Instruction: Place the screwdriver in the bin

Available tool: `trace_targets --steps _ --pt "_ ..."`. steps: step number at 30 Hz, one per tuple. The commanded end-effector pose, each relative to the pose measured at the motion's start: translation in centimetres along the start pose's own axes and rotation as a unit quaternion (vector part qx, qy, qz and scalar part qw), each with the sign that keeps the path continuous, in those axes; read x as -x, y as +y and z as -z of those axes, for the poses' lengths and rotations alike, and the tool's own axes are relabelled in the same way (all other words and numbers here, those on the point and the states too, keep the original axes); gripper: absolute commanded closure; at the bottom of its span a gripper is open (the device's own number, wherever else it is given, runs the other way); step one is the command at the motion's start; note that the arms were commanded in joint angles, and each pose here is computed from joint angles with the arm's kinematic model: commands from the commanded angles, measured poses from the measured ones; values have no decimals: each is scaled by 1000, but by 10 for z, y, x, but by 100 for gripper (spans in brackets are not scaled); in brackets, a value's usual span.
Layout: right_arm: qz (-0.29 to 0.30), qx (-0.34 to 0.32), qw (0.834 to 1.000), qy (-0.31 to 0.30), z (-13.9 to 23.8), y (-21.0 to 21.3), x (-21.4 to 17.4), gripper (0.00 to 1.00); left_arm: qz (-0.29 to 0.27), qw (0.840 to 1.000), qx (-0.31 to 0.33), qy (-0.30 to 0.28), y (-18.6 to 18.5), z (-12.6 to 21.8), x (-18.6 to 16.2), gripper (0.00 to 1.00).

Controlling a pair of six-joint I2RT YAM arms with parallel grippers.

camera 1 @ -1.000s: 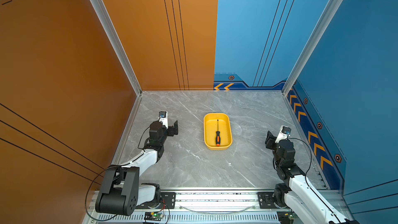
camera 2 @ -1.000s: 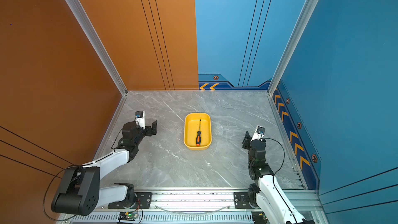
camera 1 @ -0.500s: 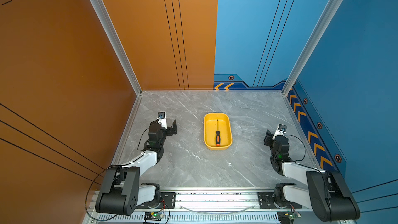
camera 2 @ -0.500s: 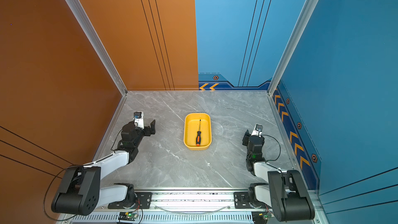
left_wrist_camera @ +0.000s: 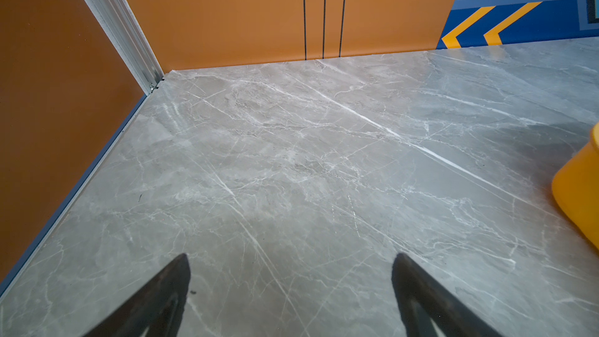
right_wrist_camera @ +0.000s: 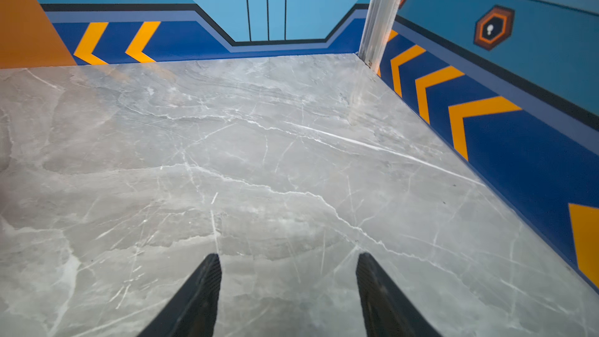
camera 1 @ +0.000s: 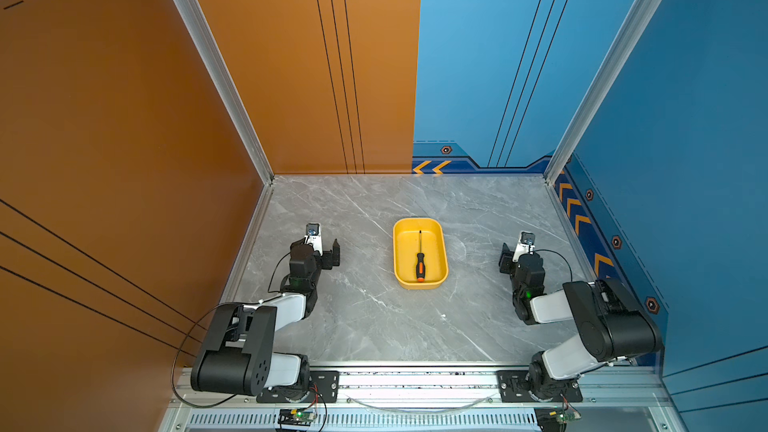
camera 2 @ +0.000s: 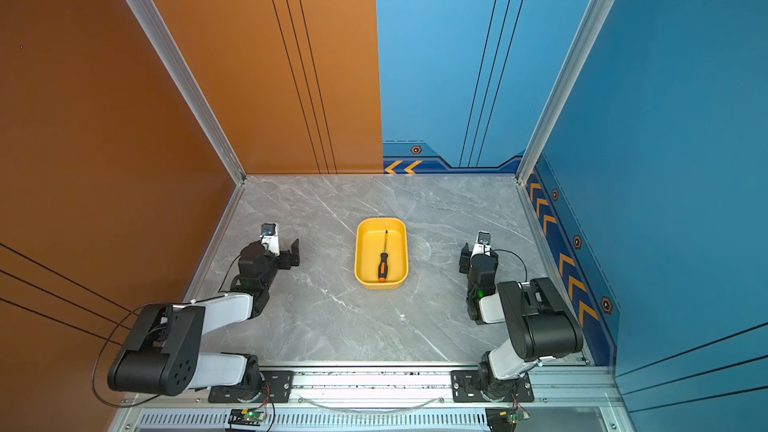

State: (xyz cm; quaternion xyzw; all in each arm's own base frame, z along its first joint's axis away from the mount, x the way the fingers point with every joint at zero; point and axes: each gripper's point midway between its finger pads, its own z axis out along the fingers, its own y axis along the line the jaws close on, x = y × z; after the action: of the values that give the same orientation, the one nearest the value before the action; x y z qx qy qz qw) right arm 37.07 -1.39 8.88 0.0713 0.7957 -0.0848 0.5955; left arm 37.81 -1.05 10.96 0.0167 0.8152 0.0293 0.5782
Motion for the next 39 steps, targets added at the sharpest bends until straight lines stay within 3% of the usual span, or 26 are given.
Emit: trace_targets --steps 1,8,12,22,23,25,39 --pt "14 -4 1000 -16 -4 1 14 35 -17 1000 -2 -14 -2 -5 2 2" --pt "4 -2 1000 7 -14 -2 12 34 -10 1000 19 -6 6 -20 -12 2" --pt "-19 11 999 23 -21 -7 11 33 31 999 19 10 21 -26 -15 2" --pt "-20 13 999 23 -20 -7 11 20 27 999 24 10 20 -26 -14 2" --pt "-20 13 999 24 -20 -7 11 17 26 999 24 10 19 -26 -14 2" --pt "-20 13 999 23 -20 -7 11 0 24 999 28 11 20 -25 -15 2" --pt "-11 5 1000 19 -19 -5 12 0 12 999 39 8 18 -24 -15 2"
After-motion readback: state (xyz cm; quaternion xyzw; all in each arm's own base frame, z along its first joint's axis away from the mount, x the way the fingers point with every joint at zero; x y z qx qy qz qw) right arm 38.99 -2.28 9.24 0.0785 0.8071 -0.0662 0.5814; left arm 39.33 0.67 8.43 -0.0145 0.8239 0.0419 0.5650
